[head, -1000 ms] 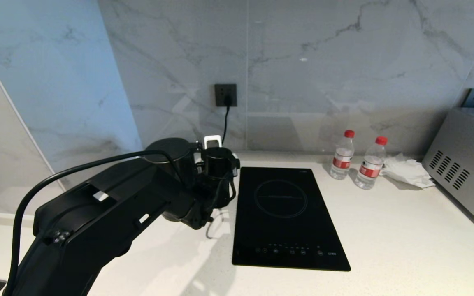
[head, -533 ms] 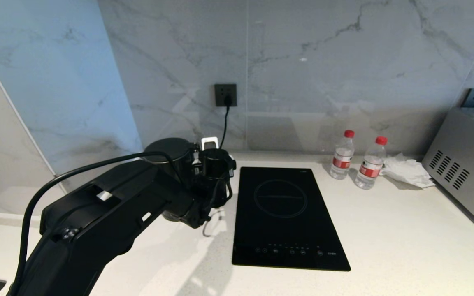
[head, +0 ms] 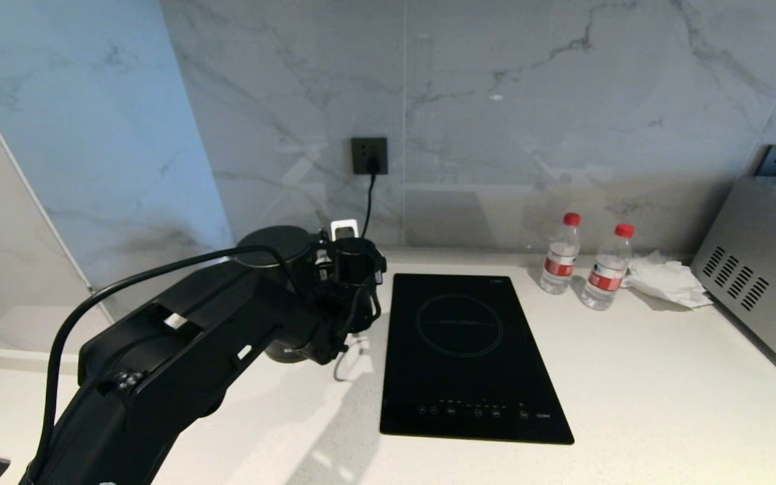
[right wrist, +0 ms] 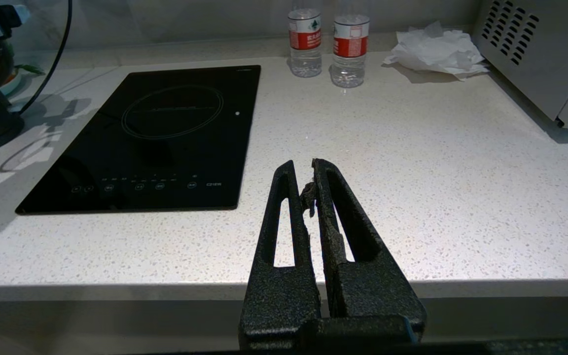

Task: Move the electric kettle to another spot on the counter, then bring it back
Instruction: Pick up the kettle

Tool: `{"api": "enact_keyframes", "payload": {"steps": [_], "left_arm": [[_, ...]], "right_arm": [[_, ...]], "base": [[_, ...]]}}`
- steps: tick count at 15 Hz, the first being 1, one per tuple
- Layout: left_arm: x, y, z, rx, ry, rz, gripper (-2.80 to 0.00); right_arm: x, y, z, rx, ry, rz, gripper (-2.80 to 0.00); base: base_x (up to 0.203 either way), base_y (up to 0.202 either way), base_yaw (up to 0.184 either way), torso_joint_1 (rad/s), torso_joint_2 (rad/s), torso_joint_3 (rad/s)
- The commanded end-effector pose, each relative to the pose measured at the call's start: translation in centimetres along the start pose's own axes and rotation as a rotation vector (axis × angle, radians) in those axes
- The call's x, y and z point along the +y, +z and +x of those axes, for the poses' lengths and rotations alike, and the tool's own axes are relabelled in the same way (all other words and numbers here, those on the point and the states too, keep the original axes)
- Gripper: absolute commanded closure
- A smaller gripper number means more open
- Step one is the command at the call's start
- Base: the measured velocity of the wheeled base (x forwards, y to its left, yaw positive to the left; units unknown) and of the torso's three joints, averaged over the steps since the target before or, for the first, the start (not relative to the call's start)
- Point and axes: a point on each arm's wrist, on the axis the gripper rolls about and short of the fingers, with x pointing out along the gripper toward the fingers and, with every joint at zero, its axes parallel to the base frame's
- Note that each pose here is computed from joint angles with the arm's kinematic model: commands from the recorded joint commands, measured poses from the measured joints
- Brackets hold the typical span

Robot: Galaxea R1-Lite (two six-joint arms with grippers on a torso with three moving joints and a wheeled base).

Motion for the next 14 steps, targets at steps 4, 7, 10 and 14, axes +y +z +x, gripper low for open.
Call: {"api": "enact_keyframes", "payload": {"steps": [4, 7, 10, 14], "left_arm": [[0.9, -0.8, 1.5, 0.005, 0.047, 0.006, -2.80], [1.5, -0.5, 2.4, -0.005, 0.066, 0.002, -2.80], [1.5, -0.3, 2.3, -0.007, 0.066, 0.001, -2.80], [1.5, -0.6, 2.3, -0.001, 0.068, 0.005, -2.80]], "right_arm": [[0.0, 0.0, 0.0, 0.001, 0.001, 0.000, 0.00], [0.0, 0.0, 0.0, 0.001, 0.000, 0.000, 0.00], [0.0, 0.0, 0.0, 0.001, 0.000, 0.000, 0.00], [0.0, 0.0, 0.0, 0.001, 0.001, 0.000, 0.00]], "base": [[0.000, 0.000, 0.000, 0.000, 0.00, 0.000], [0.000, 0.000, 0.000, 0.000, 0.00, 0.000], [0.000, 0.000, 0.000, 0.000, 0.00, 0.000], [0.000, 0.000, 0.000, 0.000, 0.00, 0.000]]}}
